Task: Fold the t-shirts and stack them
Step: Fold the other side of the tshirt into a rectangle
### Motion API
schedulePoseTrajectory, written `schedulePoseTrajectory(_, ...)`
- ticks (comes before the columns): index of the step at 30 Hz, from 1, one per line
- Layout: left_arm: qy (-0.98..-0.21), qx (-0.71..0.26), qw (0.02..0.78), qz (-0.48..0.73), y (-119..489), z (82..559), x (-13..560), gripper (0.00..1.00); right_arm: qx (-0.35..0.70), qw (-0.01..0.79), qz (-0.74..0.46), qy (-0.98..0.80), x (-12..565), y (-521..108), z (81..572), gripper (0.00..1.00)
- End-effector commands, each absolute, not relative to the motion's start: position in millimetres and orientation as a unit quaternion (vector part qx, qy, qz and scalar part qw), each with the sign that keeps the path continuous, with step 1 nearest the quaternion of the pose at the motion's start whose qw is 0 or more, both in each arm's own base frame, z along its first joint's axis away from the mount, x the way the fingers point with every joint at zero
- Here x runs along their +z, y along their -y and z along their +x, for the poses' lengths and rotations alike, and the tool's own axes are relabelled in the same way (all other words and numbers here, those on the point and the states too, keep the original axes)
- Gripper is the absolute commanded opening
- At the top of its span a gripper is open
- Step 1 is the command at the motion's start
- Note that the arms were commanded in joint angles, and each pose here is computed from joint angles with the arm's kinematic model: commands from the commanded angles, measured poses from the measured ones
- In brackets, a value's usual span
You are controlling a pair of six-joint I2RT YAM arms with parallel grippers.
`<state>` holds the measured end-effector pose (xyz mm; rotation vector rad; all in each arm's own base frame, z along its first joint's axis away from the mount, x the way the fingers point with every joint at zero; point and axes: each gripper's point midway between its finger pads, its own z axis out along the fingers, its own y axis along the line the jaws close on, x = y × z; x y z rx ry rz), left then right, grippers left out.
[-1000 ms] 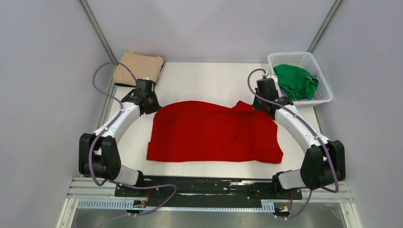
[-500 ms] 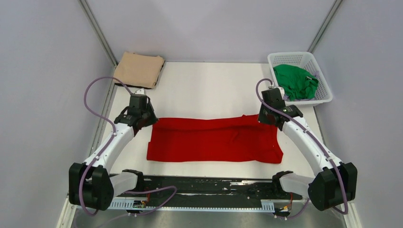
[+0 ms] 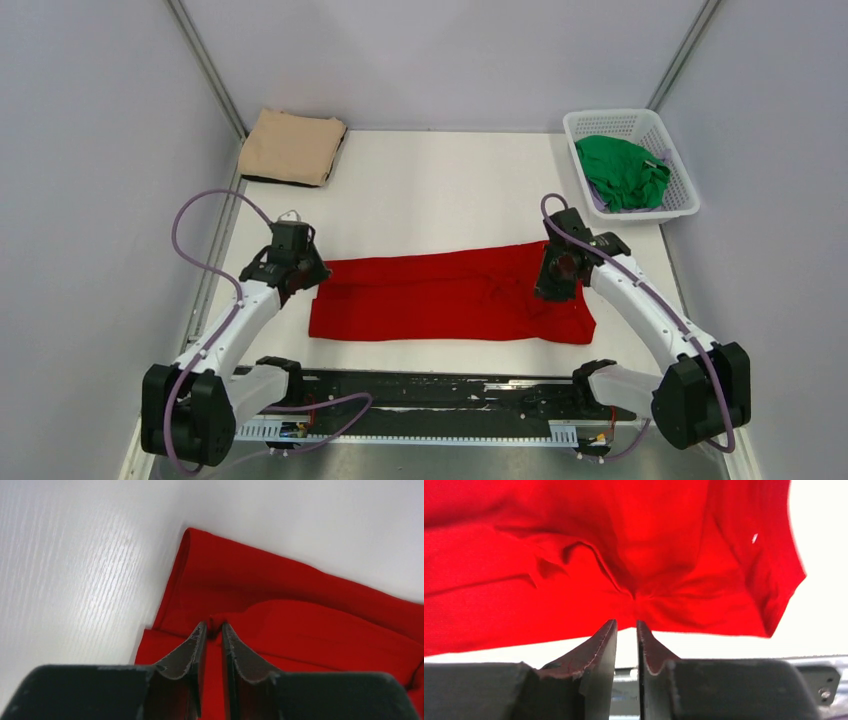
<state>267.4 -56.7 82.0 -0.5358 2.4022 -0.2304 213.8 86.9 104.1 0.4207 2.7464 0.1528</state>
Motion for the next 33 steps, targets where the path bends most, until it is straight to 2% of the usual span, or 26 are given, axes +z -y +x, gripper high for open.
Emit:
schedulePoseTrajectory(1, -0.903, -0.09, 0.337, -0.252, 49, 244, 92, 0.32, 0.095, 0.07, 0.19, -0.975, 94, -102, 153, 0.29)
schedulePoseTrajectory(2, -0.907, -0.081, 0.324, -0.258, 46, 232, 87, 0.38, 0.108, 0.067, 0.19, -0.973, 96, -104, 146, 0.39)
schedulePoseTrajectory(3, -0.899, -0.089, 0.338, -0.266, 45, 228, 96, 0.57, 0.119, 0.072, 0.189, -0.972, 98, -106, 143, 0.55)
schedulePoseTrajectory(4, -0.9, -0.082, 0.332, -0.271, 42, 219, 95, 0.7, 0.126, 0.082, 0.185, -0.971, 101, -106, 143, 0.66)
schedulePoseTrajectory(5, -0.891, -0.089, 0.349, -0.277, 40, 216, 105, 0.92, 0.128, 0.097, 0.183, -0.97, 106, -105, 145, 0.77)
schedulePoseTrajectory(7, -0.882, -0.095, 0.371, -0.275, 38, 214, 117, 0.99, 0.123, 0.144, 0.185, -0.964, 117, -100, 163, 0.99)
schedulePoseTrajectory(14, -0.844, -0.208, 0.443, -0.22, 77, 266, 174, 1.0, 0.177, 0.271, 0.167, -0.931, 137, -123, 252, 1.0)
schedulePoseTrajectory(17, -0.858, -0.257, 0.406, -0.181, 106, 290, 166, 1.0, 0.204, 0.295, 0.15, -0.921, 134, -136, 293, 1.0)
schedulePoseTrajectory(21, -0.886, -0.278, 0.334, -0.162, 127, 305, 136, 1.0, 0.223, 0.276, 0.132, -0.926, 117, -152, 322, 1.0)
schedulePoseTrajectory(26, -0.906, -0.271, 0.282, -0.161, 132, 299, 97, 1.0, 0.274, 0.208, 0.083, -0.935, 89, -178, 310, 1.0)
schedulePoseTrajectory(33, -0.935, -0.197, 0.237, -0.177, 109, 271, 58, 1.0, 0.335, 0.135, -0.022, -0.932, 76, -201, 240, 1.0)
